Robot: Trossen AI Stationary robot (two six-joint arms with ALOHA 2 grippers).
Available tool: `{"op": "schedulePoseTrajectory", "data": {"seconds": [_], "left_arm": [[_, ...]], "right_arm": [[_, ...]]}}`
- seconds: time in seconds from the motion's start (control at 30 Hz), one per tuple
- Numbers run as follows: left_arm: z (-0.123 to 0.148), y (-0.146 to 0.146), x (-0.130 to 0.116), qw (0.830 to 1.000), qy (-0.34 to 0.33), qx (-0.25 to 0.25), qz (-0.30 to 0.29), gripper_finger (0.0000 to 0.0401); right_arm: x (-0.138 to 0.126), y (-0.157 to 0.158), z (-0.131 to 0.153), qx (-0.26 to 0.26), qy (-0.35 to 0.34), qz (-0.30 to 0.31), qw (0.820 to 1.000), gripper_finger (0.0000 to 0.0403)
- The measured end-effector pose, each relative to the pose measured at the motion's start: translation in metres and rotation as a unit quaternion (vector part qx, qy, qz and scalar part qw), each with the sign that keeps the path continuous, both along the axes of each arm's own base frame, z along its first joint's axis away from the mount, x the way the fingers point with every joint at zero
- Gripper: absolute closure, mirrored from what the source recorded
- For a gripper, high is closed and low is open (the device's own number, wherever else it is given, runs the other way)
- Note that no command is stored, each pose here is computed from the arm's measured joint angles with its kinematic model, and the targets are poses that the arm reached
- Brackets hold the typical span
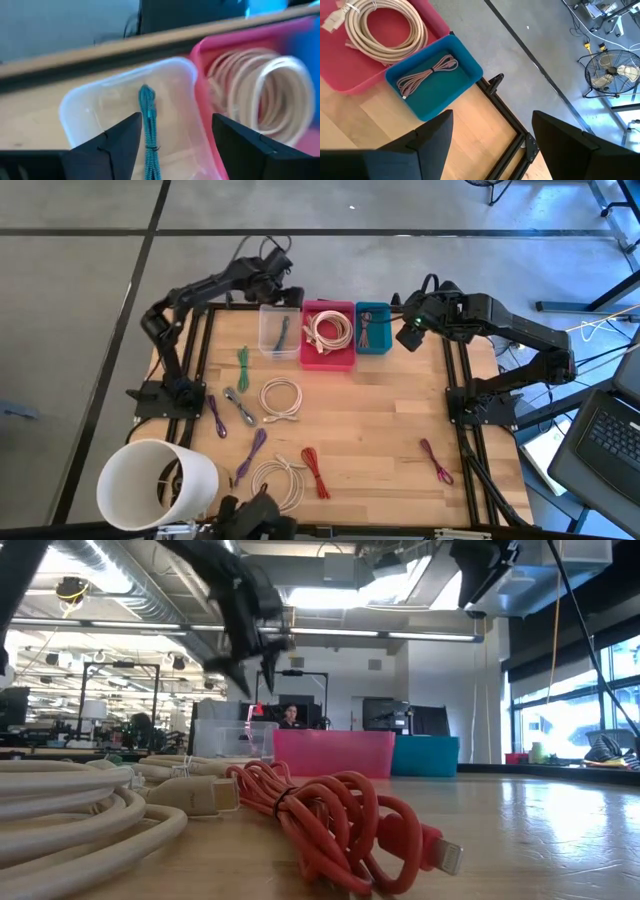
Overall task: Pick & Place USB Port
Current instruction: Put the green USB cable into the blue bin
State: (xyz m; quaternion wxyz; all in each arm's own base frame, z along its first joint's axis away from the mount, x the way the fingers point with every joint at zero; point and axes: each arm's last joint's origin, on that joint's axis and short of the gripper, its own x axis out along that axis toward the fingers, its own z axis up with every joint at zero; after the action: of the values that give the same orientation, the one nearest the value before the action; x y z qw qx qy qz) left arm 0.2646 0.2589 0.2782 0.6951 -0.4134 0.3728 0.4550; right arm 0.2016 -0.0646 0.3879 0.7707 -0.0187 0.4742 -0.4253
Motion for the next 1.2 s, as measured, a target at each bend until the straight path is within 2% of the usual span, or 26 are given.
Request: {"op": "schedulePoseTrajectory", "data": {"seconds": [0.27,0.47,0.6,0.77,1.0,1.2], "left_arm": [[0.077,-0.056,-0.012,0.989,-0.060,0.130,-0.037,0.0177],[0.110,-0.115,-0.015,0.978,-0.095,0.164,-0.082,0.0177],[0.115,-0.157,-0.015,0.976,-0.065,0.174,-0.110,0.0178],[0.116,-0.209,-0.026,0.971,-0.007,0.201,-0.126,0.0178],[0.111,-0.275,-0.043,0.960,-0.024,0.240,-0.144,0.0178],[0.083,-0.308,-0.053,0.967,-0.038,0.195,-0.160,0.0178]], "right_arm": [[0.000,0.000,0.000,-0.004,0.009,0.012,1.000,0.0130],[0.001,0.001,0.000,0.007,0.015,0.029,0.999,0.0130],[-0.001,0.001,-0.001,0.010,0.023,0.030,0.999,0.0130],[-0.002,0.001,-0.002,0.021,0.002,-0.004,1.000,0.0130],[-0.002,0.001,-0.002,0.027,-0.019,-0.027,0.999,0.0130],[-0.002,0.001,-0.002,0.031,-0.035,-0.044,0.998,0.0130]]}}
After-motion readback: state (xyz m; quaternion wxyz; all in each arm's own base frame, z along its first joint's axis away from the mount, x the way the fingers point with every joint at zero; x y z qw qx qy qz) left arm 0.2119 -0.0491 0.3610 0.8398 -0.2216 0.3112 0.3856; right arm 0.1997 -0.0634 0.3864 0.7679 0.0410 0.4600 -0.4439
